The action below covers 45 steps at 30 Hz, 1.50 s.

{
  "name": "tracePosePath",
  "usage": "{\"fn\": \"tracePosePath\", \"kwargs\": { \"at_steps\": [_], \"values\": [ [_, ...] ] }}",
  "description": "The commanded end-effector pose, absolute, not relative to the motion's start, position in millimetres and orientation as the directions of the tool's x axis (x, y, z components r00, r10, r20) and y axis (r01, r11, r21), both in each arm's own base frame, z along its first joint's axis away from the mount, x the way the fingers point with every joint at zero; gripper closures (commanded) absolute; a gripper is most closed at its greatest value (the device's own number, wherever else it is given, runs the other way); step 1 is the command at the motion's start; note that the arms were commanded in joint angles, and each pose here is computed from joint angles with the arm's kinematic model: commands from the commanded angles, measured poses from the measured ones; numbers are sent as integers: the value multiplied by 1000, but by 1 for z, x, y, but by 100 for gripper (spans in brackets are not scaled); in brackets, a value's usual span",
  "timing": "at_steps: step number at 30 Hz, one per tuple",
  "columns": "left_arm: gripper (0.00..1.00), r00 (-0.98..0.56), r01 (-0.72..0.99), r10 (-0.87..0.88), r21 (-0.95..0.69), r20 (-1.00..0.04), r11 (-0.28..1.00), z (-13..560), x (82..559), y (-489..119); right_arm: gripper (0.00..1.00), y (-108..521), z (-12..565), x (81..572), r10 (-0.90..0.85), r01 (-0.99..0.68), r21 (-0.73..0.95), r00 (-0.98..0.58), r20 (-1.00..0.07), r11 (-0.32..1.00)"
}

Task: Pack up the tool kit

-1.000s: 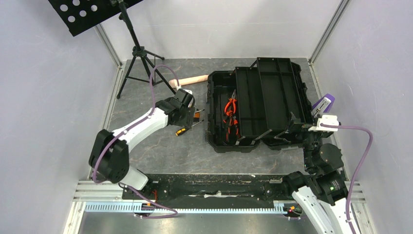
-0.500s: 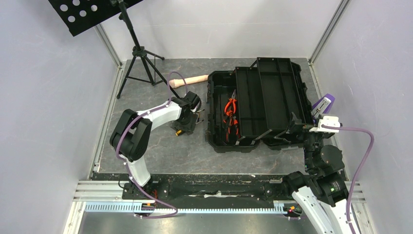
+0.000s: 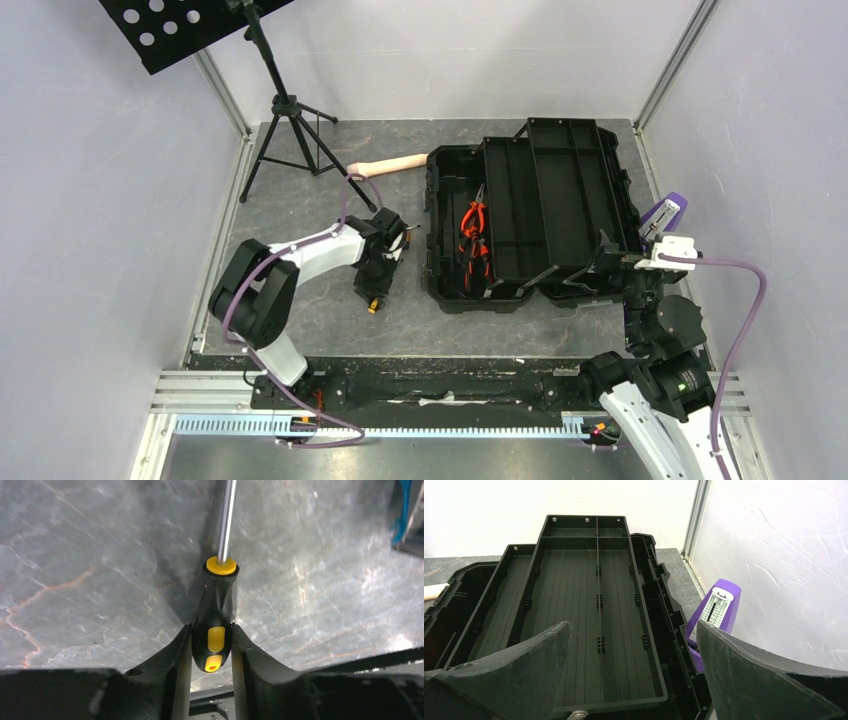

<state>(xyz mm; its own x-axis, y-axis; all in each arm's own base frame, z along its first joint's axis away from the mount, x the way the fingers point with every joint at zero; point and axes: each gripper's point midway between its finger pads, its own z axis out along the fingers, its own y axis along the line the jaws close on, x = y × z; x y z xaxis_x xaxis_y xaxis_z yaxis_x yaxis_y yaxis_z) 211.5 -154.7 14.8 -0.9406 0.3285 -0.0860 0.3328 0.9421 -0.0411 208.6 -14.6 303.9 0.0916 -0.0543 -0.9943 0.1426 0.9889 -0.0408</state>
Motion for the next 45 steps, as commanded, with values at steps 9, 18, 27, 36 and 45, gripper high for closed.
{"fn": "tracePosePath", "kwargs": {
  "at_steps": [9, 18, 27, 36, 45],
  "values": [
    [98, -921, 344, 295, -172, -255, 923, 99, 200, -172, 2, -12, 330, 208, -28, 131, -8, 152, -988, 991],
    [98, -861, 308, 56, -432, -505, 848, 202, 235, -228, 2, -10, 330, 209, -18, 122, 2, 159, -987, 993],
    [98, -790, 405, -102, -639, -605, 654, 293, 250, -312, 2, -9, 330, 207, -3, 111, 16, 165, -986, 994],
    [98, -791, 469, -160, -753, -591, 462, 347, 259, -421, 2, -12, 334, 200, 16, 117, 38, 183, -983, 992],
    [97, -825, 428, -193, -810, -532, 401, 344, 261, -501, 2, -19, 336, 195, 19, 141, 47, 193, -981, 989]
  ]
}}
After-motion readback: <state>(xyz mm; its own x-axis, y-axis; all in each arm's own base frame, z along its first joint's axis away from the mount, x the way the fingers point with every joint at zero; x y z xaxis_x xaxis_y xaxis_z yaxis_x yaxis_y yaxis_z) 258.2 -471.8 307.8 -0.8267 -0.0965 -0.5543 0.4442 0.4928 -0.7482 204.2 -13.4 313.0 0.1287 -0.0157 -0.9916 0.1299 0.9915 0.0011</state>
